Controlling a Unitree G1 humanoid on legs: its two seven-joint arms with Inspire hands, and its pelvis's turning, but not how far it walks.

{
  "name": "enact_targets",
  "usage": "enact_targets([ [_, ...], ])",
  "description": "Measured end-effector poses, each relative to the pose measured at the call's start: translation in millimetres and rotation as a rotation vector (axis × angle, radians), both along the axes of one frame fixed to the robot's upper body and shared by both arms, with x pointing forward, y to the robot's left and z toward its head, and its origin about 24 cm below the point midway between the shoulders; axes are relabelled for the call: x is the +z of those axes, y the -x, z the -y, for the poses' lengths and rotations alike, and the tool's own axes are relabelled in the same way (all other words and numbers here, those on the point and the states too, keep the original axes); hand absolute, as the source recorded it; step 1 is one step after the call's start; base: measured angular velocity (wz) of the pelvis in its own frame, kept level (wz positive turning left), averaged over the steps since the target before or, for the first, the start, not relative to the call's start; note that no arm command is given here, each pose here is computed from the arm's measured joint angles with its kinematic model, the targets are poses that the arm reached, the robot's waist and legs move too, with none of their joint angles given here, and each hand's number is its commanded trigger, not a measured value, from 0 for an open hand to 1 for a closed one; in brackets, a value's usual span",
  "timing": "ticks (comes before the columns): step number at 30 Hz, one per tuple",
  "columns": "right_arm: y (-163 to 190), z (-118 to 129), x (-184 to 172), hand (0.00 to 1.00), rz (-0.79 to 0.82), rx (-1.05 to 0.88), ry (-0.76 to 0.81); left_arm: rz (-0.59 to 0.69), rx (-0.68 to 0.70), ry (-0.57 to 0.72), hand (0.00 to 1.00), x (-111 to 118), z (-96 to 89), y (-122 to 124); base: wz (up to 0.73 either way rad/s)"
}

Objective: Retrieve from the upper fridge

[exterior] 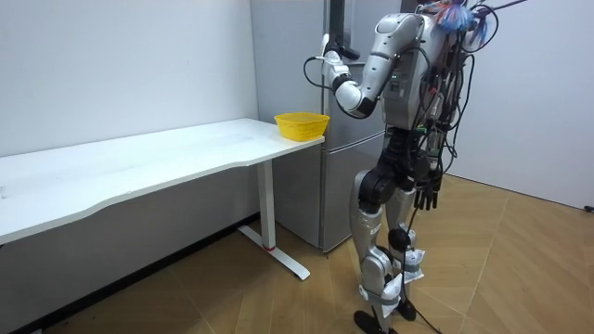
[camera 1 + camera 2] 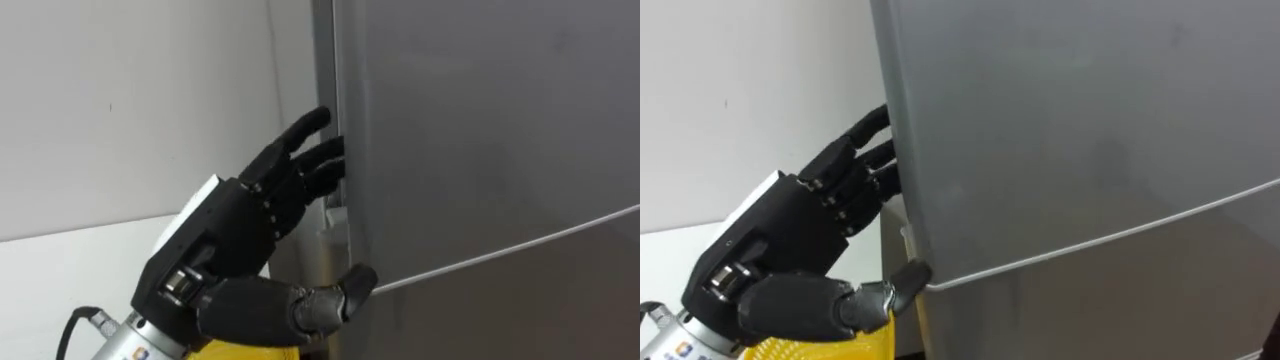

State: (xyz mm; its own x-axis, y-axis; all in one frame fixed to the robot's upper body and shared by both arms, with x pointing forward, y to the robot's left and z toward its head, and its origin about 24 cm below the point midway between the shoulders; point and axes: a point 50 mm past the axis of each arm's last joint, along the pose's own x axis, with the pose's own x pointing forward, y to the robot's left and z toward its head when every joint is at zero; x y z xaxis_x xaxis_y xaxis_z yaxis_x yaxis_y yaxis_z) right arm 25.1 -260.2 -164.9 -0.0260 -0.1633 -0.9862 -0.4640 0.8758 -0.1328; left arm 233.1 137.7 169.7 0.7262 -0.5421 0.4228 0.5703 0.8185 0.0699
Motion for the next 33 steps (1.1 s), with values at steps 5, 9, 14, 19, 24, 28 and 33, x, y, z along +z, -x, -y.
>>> enact_targets([
  [5, 0.6, 0.0, 0.0, 0.0, -0.001, -0.001, 0.0, -0.01, -0.067, -0.028, 0.0, -3.5, 9.1, 2.3, -0.01],
  [9, 0.9, 0.1, 0.0, 0.0, -0.001, -0.002, 0.002, -0.008, -0.073, -0.031, 0.0, -3.5, 9.4, 2.6, -0.01],
  [14, 0.8, 0.2, 0.0, 0.0, 0.001, -0.001, 0.005, -0.008, -0.075, -0.033, 0.0, -3.5, 9.3, 2.6, 0.0],
  [19, 0.8, 0.3, 0.0, 0.0, 0.002, -0.001, 0.006, -0.008, -0.075, -0.033, 0.0, -3.5, 9.3, 2.6, 0.0],
  [24, 0.5, 0.3, 0.0, 0.0, 0.002, 0.001, 0.006, -0.008, -0.076, -0.034, 1.0, -3.7, 9.6, 2.7, 0.0],
  [28, 0.9, 1.1, 0.2, 0.0, 0.001, 0.01, 0.011, -0.011, -0.075, -0.024, 1.0, -3.8, 11.6, 3.0, 0.01],
  [33, -0.7, 3.6, 0.9, 0.0, 0.014, 0.014, 0.033, 0.003, -0.079, -0.016, 1.0, -0.4, 12.3, 3.8, 0.02],
])
